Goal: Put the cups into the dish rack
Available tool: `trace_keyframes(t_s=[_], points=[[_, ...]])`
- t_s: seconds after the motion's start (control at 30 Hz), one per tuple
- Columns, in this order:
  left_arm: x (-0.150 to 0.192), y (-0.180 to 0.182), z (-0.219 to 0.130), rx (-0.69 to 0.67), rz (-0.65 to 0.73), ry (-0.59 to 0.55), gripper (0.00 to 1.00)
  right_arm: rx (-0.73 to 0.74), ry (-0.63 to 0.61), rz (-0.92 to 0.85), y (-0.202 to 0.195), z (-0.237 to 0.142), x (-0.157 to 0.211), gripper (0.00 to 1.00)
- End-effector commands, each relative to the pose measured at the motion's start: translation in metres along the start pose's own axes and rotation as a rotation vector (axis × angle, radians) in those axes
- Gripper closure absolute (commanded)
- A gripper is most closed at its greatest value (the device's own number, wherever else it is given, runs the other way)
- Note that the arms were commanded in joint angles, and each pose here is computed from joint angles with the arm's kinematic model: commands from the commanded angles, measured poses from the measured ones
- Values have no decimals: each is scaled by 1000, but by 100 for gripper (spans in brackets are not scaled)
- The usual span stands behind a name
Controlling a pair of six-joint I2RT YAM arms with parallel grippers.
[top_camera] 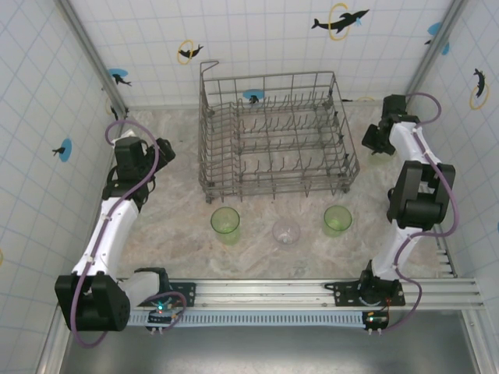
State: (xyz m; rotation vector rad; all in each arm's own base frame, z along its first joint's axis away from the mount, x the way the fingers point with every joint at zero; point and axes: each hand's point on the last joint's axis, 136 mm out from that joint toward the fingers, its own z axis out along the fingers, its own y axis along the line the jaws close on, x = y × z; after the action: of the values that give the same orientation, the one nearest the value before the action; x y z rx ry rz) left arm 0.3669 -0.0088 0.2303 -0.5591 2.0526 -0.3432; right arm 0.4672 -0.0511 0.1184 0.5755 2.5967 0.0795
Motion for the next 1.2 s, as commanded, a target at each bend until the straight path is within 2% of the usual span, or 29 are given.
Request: trace_keyframes(t_s=[0.0, 0.27, 0.43, 0.63, 0.8, 0.97, 1.17], points=[[-20, -10, -13, 8, -10, -44, 2, -81, -132, 9, 15, -52, -30, 100], [-26, -12, -18, 9, -47, -62, 2, -157, -242, -53, 58, -105, -55, 100], [-43, -22, -23, 24, -80, -81, 2, -212, -301, -110, 97, -135, -63, 100], [-46, -51, -19, 145, -101, -22, 2, -320, -334, -185, 146, -161, -60, 100], [-60, -64, -20, 181, -128, -33, 2, -392, -341, -228, 178, -170, -51, 100], [-70, -97, -27, 346, -184, -44, 2, -558, -337, -246, 216, -183, -41, 100], [-78, -136, -21, 434, -188, -10, 2, -770, -291, -257, 251, -184, -18, 100]])
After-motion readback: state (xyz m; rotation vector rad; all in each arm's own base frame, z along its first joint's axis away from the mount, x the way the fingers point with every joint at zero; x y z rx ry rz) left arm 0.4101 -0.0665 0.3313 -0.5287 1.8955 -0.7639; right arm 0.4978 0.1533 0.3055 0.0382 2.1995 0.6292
